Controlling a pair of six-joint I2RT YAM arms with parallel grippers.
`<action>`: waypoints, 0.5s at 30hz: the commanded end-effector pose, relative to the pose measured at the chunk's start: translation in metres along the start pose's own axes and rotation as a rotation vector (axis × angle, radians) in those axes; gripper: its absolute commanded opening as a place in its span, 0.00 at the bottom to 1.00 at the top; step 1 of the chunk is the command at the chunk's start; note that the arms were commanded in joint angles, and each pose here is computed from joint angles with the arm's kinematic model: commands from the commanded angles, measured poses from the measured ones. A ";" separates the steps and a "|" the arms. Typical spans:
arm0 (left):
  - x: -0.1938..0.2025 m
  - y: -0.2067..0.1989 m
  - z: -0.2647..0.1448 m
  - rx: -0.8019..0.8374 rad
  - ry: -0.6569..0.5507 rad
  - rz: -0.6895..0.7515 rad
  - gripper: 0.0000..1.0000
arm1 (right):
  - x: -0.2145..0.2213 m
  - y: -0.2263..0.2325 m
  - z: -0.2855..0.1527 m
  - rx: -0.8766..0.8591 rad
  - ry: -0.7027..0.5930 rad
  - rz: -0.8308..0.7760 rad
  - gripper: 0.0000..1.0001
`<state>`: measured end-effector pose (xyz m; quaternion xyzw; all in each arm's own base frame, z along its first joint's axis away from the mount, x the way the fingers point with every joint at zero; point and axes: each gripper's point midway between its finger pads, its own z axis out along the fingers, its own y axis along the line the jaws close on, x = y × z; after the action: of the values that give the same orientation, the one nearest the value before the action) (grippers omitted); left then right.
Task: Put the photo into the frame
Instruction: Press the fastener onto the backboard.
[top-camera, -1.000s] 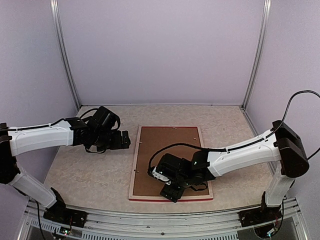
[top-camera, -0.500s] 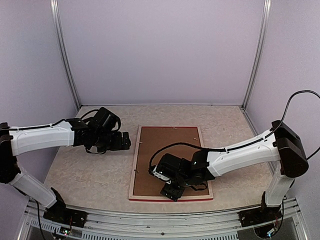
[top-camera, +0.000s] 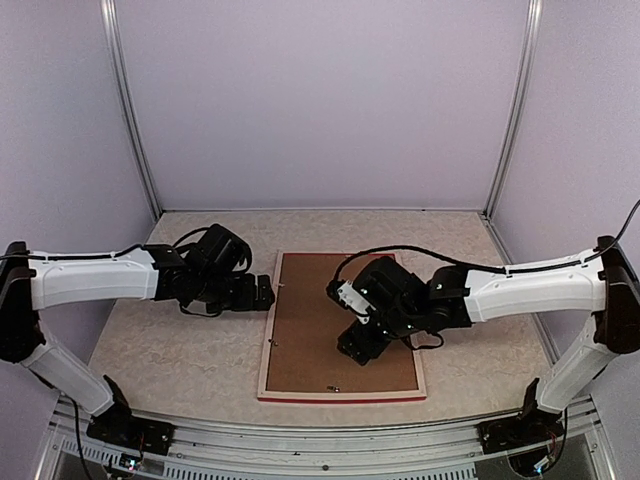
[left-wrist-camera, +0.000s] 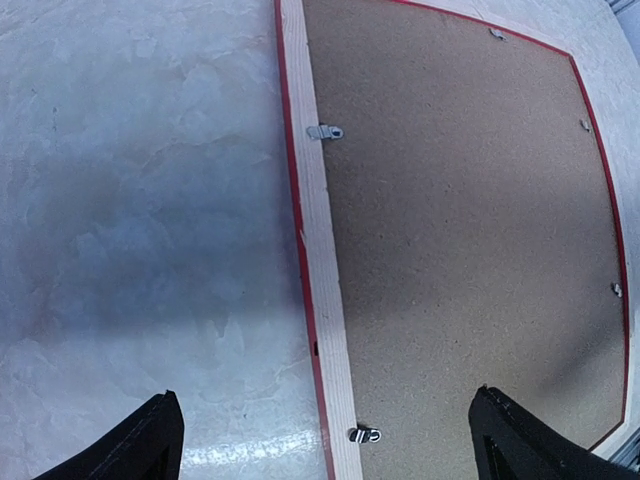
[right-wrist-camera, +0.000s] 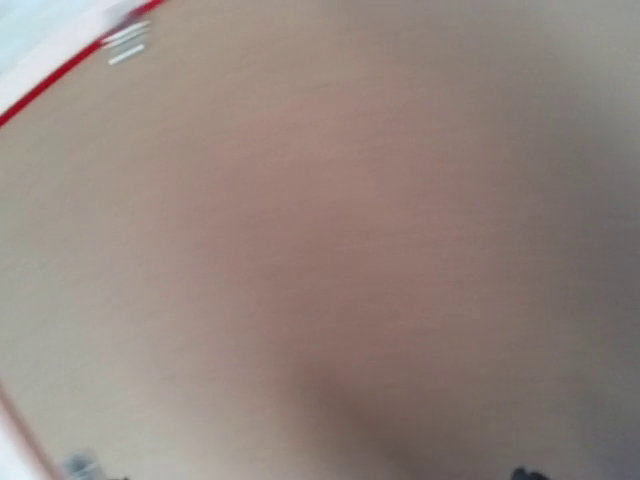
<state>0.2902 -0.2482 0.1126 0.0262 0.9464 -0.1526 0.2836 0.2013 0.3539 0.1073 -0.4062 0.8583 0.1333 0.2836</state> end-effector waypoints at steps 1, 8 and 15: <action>-0.003 -0.014 0.006 0.030 -0.005 0.038 0.99 | 0.006 -0.049 -0.006 0.105 0.021 0.165 0.81; -0.018 -0.003 0.027 -0.067 -0.008 0.074 0.98 | 0.011 -0.091 -0.008 0.189 0.027 0.275 0.81; -0.039 -0.017 0.051 -0.044 0.000 0.130 0.94 | 0.021 -0.097 -0.001 0.212 0.041 0.293 0.82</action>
<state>0.3293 -0.2653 0.0907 0.0526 0.9526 -0.1102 0.2787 0.2644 0.2881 0.0984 -0.2650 0.9184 0.0816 0.2821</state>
